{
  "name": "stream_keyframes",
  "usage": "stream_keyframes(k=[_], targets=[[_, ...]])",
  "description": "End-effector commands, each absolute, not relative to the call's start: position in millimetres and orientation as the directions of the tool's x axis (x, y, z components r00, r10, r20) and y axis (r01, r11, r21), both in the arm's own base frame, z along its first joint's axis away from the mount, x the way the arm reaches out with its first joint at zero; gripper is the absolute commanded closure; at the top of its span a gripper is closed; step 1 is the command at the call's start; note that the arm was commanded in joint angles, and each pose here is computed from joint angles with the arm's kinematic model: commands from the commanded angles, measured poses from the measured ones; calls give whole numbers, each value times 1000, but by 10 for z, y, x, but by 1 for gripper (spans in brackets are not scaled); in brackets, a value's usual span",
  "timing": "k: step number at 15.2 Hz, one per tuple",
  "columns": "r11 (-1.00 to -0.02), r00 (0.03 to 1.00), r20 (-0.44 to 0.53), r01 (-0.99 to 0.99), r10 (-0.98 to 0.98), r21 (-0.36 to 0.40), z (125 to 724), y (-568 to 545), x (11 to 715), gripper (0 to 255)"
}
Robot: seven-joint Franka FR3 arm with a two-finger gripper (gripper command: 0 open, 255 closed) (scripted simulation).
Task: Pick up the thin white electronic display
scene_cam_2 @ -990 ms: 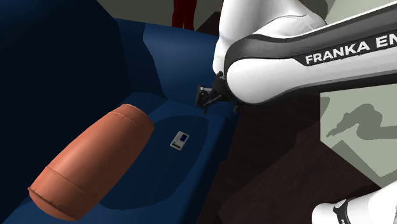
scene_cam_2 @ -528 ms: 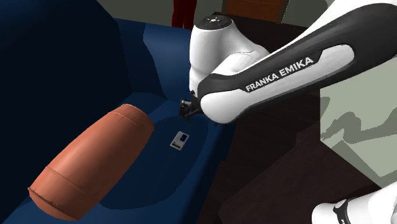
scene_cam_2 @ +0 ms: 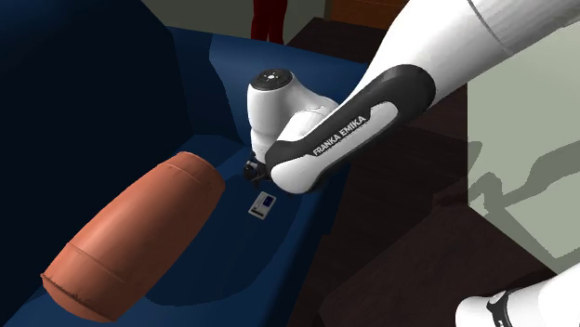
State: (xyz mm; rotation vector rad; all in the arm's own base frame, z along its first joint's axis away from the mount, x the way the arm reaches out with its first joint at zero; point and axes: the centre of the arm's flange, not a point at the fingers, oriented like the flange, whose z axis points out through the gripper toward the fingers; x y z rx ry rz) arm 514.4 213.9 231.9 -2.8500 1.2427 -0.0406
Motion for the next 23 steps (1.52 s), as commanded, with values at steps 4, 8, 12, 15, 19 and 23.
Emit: stream_keyframes(k=[4,8,12,15,19,23], targets=[[-602,603,-4,-798,-798,-28,1749,2341,5501,0],[-581,582,-8,-813,-813,-25,1499,2382,5593,0],[-581,582,-8,-813,-813,-25,1288,2382,5593,0],[-581,582,-8,-813,-813,-25,1205,2382,5592,0],[-581,582,-8,-813,-813,-25,1214,2372,5599,255],[-582,582,-8,-813,-813,-25,1209,2377,5599,255]])
